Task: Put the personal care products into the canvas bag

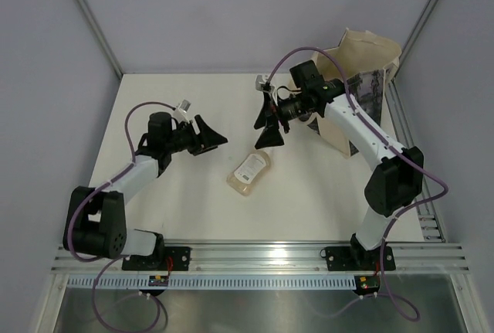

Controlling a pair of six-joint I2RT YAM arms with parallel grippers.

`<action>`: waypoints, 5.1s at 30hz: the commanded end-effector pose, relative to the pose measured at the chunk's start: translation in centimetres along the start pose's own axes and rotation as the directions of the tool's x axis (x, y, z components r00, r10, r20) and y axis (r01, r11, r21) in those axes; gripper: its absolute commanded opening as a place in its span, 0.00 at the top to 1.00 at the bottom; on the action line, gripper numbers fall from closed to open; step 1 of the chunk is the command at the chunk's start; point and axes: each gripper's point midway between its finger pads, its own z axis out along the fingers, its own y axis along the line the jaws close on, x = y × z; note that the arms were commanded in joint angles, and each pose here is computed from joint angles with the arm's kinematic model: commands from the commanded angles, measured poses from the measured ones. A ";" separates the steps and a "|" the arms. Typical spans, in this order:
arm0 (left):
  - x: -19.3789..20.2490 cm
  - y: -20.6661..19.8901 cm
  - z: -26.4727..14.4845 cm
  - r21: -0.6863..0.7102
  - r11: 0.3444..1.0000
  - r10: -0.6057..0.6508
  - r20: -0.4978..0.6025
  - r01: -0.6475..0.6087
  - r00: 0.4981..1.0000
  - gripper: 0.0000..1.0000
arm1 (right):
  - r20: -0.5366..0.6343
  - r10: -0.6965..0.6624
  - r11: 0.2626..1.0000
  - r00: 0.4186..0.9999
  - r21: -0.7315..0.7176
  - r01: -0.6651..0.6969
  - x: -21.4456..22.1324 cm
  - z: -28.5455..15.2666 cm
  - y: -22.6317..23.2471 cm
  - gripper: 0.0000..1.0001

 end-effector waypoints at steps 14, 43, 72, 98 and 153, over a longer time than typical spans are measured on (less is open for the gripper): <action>7.7 -2.0 2.7 -0.068 0.727 0.668 -0.162 -0.684 0.726 0.01 | -0.094 -0.286 0.948 0.954 0.114 0.296 6.4 -4.9 2.9 0.00; 14.9 7.7 7.9 -0.326 0.601 0.488 -0.574 -0.730 0.658 1.00 | 0.035 -0.117 0.982 0.993 0.155 0.110 6.5 -6.4 4.1 0.01; 14.9 -6.9 2.6 0.455 0.882 0.338 -0.429 -0.123 0.837 1.00 | -0.408 -0.745 0.651 0.527 -0.274 0.708 15.8 3.8 1.4 0.01; 0.8 -0.3 -4.6 -0.142 0.889 0.426 -0.089 -0.435 0.900 0.01 | -0.169 -0.380 0.910 0.909 0.107 0.400 5.9 2.0 2.8 1.00; -0.9 1.2 -12.4 -0.484 0.817 0.482 0.277 -0.312 0.831 0.01 | -0.083 0.106 0.485 0.991 0.874 0.021 6.7 -34.0 -19.6 0.80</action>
